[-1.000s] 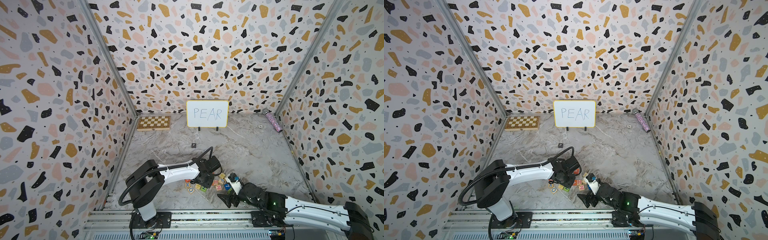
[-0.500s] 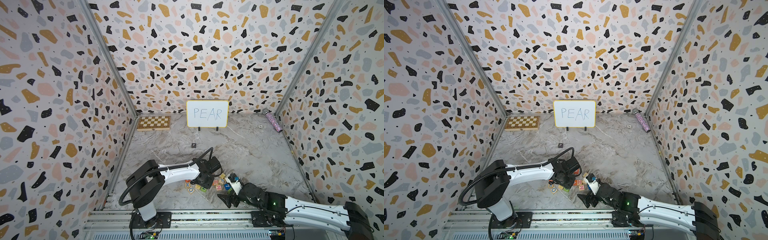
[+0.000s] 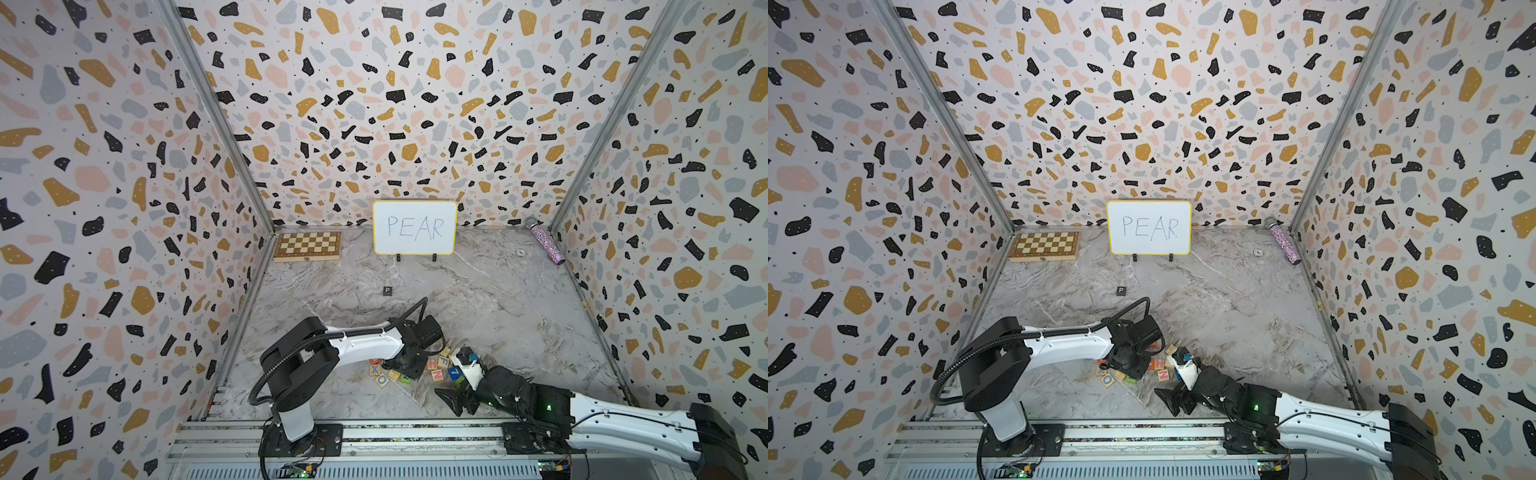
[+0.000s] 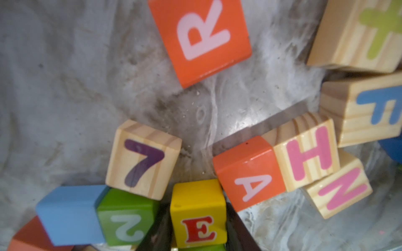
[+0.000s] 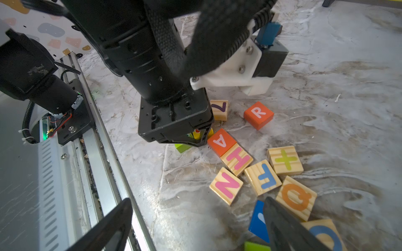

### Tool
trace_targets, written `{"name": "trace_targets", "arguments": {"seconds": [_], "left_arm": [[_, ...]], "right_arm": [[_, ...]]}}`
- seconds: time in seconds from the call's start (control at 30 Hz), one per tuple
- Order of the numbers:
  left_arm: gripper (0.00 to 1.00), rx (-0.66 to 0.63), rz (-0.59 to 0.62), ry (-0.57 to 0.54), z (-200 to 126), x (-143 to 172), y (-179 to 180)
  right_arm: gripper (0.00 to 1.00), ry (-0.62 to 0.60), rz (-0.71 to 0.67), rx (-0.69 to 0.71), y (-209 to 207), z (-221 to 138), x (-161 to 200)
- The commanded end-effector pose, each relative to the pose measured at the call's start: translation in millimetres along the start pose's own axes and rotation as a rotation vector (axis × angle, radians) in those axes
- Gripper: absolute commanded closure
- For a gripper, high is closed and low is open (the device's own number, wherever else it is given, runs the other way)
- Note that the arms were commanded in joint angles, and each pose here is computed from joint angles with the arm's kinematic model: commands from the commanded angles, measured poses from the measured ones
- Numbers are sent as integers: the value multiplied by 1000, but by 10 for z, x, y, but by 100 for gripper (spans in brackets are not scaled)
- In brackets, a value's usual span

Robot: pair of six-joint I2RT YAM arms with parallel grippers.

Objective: Spell the uppercase word “pear” with letter blocks
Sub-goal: Pick up the letter block from the center of the board.

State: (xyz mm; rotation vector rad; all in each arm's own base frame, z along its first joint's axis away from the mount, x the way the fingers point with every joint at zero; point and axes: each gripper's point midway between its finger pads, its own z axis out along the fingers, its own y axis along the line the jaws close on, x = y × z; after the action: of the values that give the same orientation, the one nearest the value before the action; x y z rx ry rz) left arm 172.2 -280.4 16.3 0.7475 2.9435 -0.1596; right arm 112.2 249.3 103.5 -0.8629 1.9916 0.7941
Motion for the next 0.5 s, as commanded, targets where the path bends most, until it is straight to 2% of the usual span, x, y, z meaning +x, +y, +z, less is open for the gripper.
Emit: {"name": "trace_targets", "arguments": {"seconds": [0.0,0.47], "left_arm": [[63,-11,8,9,28,-9,-6],[71,-7,23,-38,-94,-78,-11]], "right_arm": [[6,0,0,7,-10,-13,14],[1,-4,1,8,-12,-20,6]]}}
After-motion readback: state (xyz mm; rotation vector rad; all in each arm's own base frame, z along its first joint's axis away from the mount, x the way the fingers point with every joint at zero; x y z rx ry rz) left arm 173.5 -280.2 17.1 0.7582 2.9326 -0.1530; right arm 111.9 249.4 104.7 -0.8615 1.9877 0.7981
